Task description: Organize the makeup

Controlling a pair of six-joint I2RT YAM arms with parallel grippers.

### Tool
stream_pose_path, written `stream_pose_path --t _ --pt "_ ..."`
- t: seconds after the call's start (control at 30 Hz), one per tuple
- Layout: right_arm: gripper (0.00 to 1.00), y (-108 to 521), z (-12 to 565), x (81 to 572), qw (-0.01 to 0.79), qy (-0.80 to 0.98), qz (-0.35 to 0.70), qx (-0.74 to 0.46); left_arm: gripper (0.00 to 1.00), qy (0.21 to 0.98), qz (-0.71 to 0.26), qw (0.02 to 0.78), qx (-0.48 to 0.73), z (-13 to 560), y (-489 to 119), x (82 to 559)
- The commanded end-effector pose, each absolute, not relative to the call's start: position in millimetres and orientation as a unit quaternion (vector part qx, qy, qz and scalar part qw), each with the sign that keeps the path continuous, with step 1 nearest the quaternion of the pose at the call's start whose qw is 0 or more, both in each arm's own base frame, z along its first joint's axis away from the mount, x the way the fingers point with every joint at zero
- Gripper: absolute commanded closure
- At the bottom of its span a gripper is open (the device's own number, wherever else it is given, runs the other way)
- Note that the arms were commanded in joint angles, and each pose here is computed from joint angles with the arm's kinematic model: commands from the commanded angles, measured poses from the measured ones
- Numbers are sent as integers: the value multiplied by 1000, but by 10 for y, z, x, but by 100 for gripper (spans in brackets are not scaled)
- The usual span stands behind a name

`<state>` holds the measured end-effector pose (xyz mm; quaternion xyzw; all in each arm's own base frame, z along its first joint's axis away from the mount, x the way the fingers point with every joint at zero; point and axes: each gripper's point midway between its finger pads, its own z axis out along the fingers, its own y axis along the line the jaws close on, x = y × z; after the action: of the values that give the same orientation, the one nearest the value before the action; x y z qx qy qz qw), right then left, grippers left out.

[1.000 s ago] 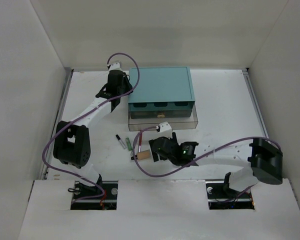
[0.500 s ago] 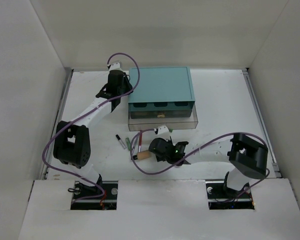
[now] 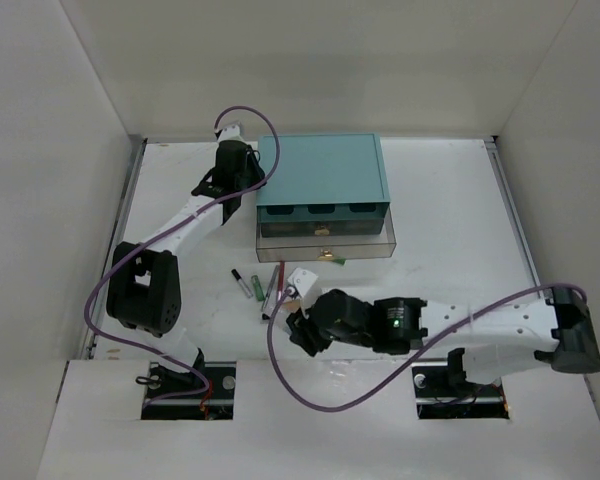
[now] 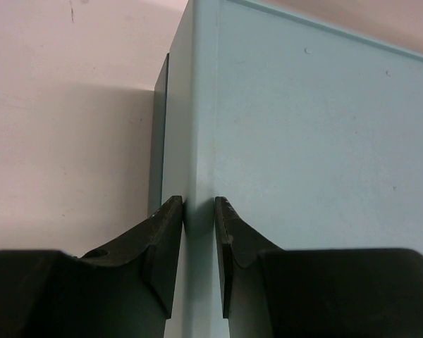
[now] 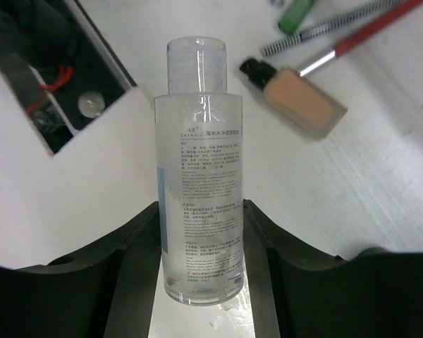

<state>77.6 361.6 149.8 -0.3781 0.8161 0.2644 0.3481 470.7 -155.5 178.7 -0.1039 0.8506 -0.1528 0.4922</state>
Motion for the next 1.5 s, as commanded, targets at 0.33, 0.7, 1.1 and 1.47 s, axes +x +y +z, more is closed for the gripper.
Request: stream_pose_path --t 0.33,0.7,1.1,1.47 --pt "92 3313 3026 2576 559 707 272 -336 89 895 -119 422 -84 1268 -1495 4396" --pt "66 3272 2567 2908 526 717 255 -380 89 898 -117 417 -81 1224 -1547 4429" --pt "21 3095 2664 2998 550 729 228 -339 89 899 -117 415 -75 1241 -1589 4394" --pt "18 3837 1603 1252 349 707 259 -558 89 899 -117 415 -74 1270 -1578 4368"
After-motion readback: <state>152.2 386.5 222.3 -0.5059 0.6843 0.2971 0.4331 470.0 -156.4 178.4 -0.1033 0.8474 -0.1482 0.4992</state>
